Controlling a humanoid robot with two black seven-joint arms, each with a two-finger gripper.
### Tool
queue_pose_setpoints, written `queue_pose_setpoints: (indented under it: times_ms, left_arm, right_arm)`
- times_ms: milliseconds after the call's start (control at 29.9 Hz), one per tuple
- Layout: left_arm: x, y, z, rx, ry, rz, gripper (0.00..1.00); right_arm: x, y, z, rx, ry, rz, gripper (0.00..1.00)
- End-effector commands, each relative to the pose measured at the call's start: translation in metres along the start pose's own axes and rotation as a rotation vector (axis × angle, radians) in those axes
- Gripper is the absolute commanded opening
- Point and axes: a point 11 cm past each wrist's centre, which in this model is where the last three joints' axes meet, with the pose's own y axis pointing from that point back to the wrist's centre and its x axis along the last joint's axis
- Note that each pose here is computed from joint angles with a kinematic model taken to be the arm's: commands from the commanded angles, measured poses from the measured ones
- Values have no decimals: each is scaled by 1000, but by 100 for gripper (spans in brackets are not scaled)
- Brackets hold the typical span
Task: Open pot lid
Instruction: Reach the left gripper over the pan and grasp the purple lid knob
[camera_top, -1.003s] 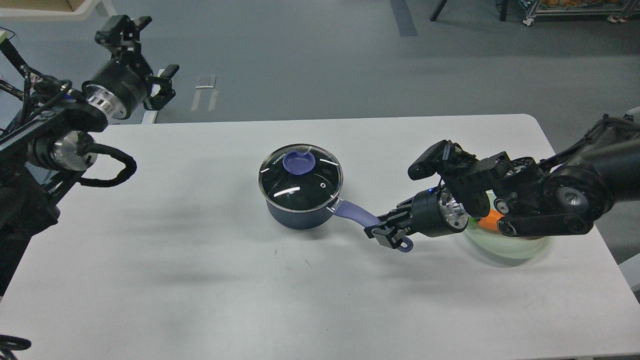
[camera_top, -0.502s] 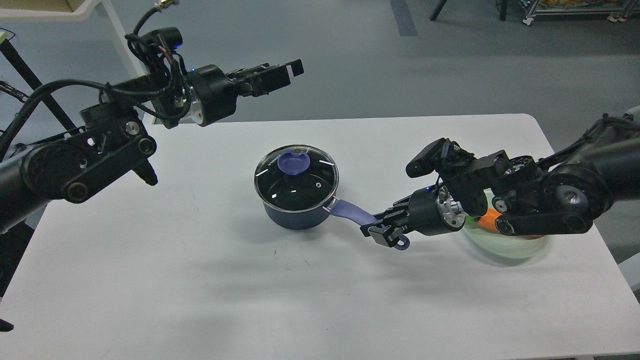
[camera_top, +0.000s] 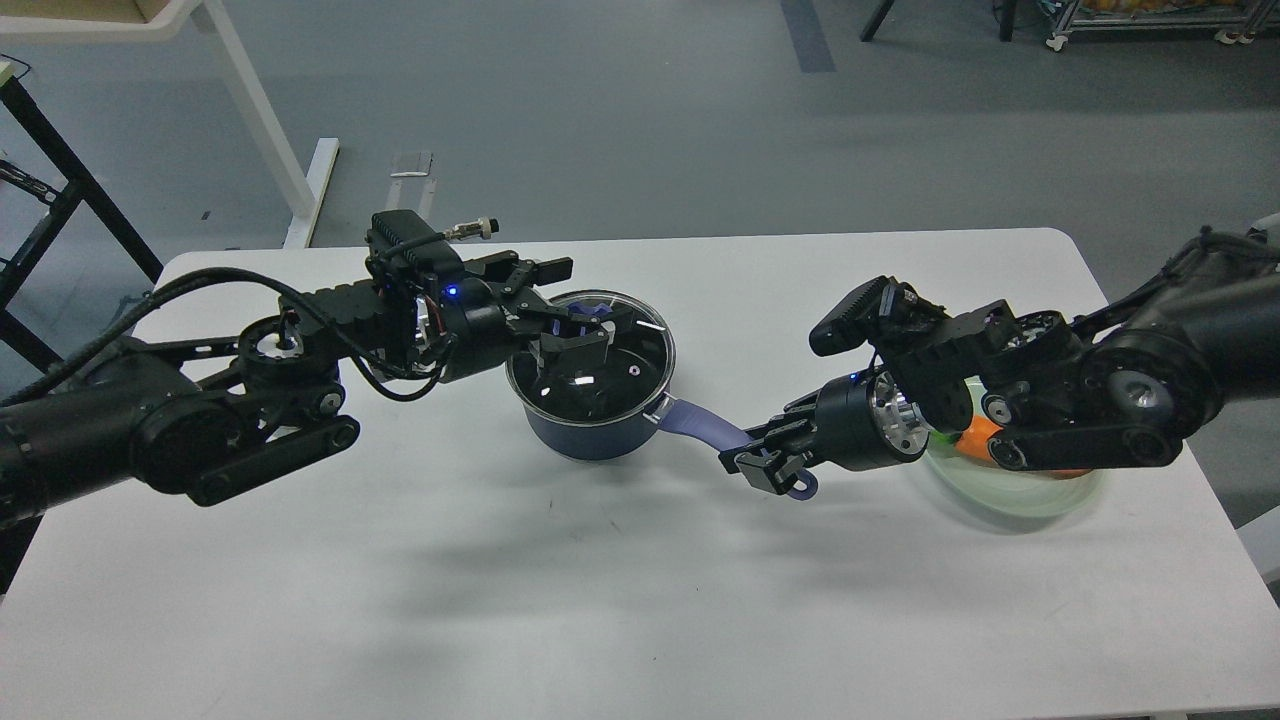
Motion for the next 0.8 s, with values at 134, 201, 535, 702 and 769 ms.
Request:
queue_pose_setpoints:
  times_ms: [134,201,535,702,769]
  left_arm:
    - [-17,-8,-7,27,-13,-26,98]
    - [-22,-7,-9,32,-24,-33,98]
    - [-34,-4,-11,38,-27,-46,93]
    - [-34,-3,-13,42,-31,-46,68]
    - [-34,-3,-13,42,-30,-46,62]
  right_arm:
    - [3,1,0,-2,9,2,16]
    - [3,0,-1,1,11,1,16]
    - [2,-3,-4,9,13,-7,16]
    - [2,-3,-3,7,13,-6,17]
    - [1,-3,-3,8,11,-8,17]
